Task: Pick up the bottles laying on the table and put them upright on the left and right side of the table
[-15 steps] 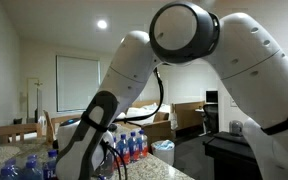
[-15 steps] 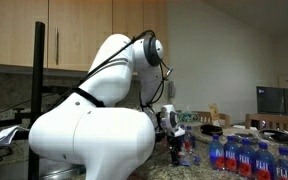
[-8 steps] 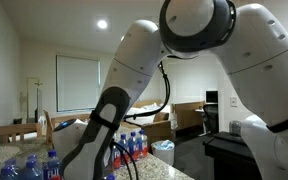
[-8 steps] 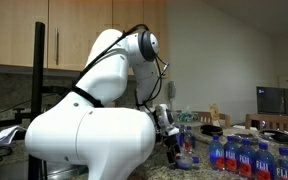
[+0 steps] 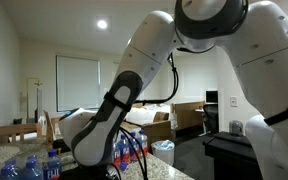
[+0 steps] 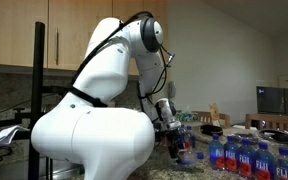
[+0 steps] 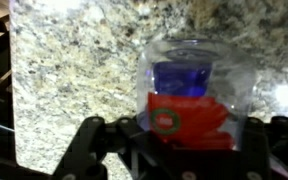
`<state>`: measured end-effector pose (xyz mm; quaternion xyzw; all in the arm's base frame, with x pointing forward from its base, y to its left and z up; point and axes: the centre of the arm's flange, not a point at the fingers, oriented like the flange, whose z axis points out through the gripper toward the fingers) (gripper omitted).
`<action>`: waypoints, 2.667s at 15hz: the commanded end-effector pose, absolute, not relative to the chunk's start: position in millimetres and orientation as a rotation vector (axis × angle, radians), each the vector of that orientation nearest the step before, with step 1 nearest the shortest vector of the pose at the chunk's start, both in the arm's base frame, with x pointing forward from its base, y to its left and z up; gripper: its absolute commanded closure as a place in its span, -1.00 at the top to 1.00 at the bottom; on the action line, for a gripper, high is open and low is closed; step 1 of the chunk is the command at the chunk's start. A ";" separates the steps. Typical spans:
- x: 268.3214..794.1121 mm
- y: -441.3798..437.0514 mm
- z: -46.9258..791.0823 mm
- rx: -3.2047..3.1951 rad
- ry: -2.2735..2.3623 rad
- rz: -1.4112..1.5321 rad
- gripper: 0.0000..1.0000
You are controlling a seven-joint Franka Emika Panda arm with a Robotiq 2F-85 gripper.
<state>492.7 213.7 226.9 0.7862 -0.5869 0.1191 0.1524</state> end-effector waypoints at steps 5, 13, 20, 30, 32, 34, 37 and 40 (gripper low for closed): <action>468.0 185.2 267.1 1.792 -1.952 0.519 -0.32; 472.8 150.7 250.8 1.373 -1.934 0.463 -0.12; 502.2 137.4 231.2 1.182 -1.794 0.402 -0.10; 536.9 130.2 190.9 1.014 -1.667 0.375 -0.12; 541.1 127.4 190.0 0.976 -1.667 0.387 -0.13; 545.5 121.3 190.5 0.933 -1.665 0.397 -0.12; 552.7 116.5 190.0 0.898 -1.672 0.414 -0.12; 556.8 114.9 191.3 0.870 -1.680 0.426 0.05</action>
